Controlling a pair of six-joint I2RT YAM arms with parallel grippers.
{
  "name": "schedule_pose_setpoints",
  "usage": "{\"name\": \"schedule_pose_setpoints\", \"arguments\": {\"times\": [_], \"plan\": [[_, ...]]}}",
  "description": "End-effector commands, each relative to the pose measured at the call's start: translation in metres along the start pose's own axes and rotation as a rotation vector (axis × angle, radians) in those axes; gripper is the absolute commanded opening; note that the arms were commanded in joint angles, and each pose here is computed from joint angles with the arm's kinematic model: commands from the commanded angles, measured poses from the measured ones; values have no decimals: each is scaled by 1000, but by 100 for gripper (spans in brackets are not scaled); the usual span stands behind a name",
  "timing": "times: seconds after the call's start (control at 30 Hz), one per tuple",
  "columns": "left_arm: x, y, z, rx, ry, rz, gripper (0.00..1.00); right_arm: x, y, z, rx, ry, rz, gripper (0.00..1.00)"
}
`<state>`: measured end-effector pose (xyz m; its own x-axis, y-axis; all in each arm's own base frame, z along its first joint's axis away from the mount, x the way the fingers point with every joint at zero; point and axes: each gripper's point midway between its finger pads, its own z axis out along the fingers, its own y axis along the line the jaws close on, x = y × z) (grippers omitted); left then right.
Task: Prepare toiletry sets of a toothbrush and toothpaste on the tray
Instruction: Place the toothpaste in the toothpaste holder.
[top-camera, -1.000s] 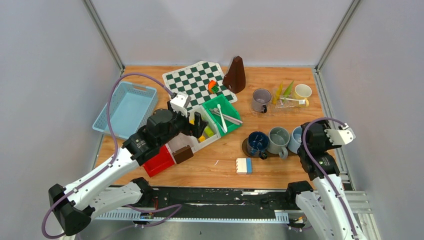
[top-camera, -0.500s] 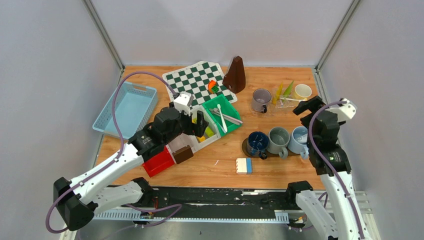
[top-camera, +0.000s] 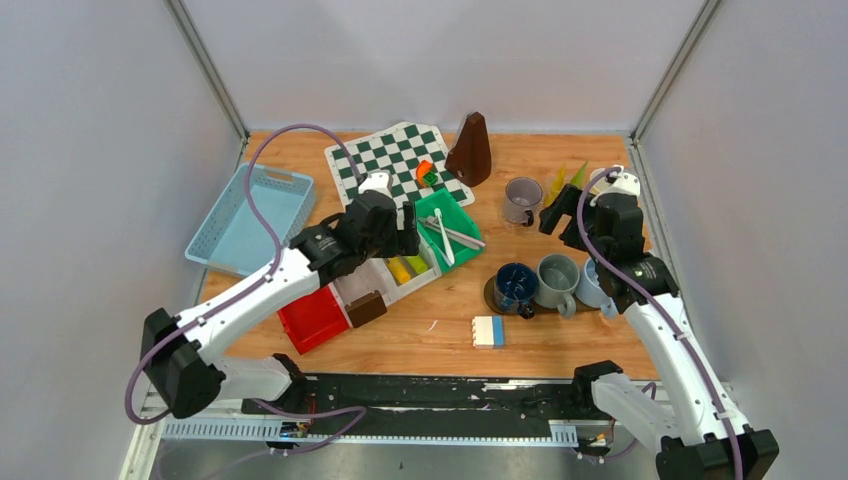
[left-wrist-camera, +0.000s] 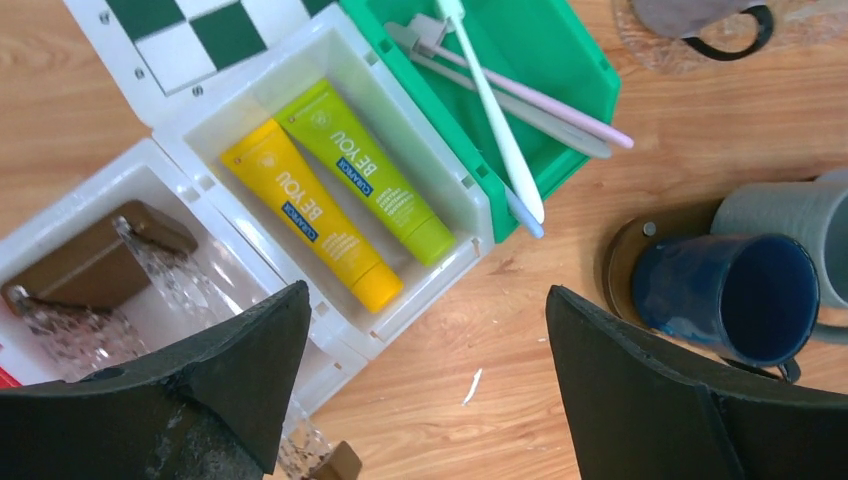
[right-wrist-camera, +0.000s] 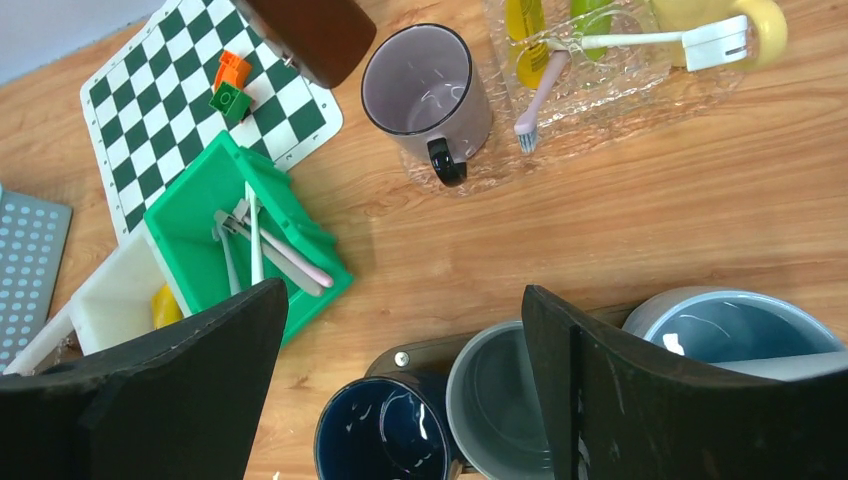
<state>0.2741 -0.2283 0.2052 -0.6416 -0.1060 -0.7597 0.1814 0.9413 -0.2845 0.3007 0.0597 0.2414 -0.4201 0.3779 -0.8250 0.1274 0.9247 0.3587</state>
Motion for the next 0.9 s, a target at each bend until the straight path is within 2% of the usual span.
{"name": "schedule_pose_setpoints", "arguments": {"times": [0.0, 0.23, 0.43, 0.67, 0.87], "plan": [[3, 1, 6, -105, 74, -133, 93, -19, 17, -11, -77, -43, -27, 89], [26, 4, 38, -286, 201, -243, 78, -17, 17, -21, -100, -62, -26, 89], [40, 13, 58, -438, 265, -260, 69, -20, 18, -33, -123, -99, -22, 89], [54, 9, 79, -495, 330, -273, 63, -23, 20, -45, -138, -146, -20, 90], [82, 15, 102, -558, 399, -266, 57, -24, 20, -54, -148, -183, -31, 91]]}}
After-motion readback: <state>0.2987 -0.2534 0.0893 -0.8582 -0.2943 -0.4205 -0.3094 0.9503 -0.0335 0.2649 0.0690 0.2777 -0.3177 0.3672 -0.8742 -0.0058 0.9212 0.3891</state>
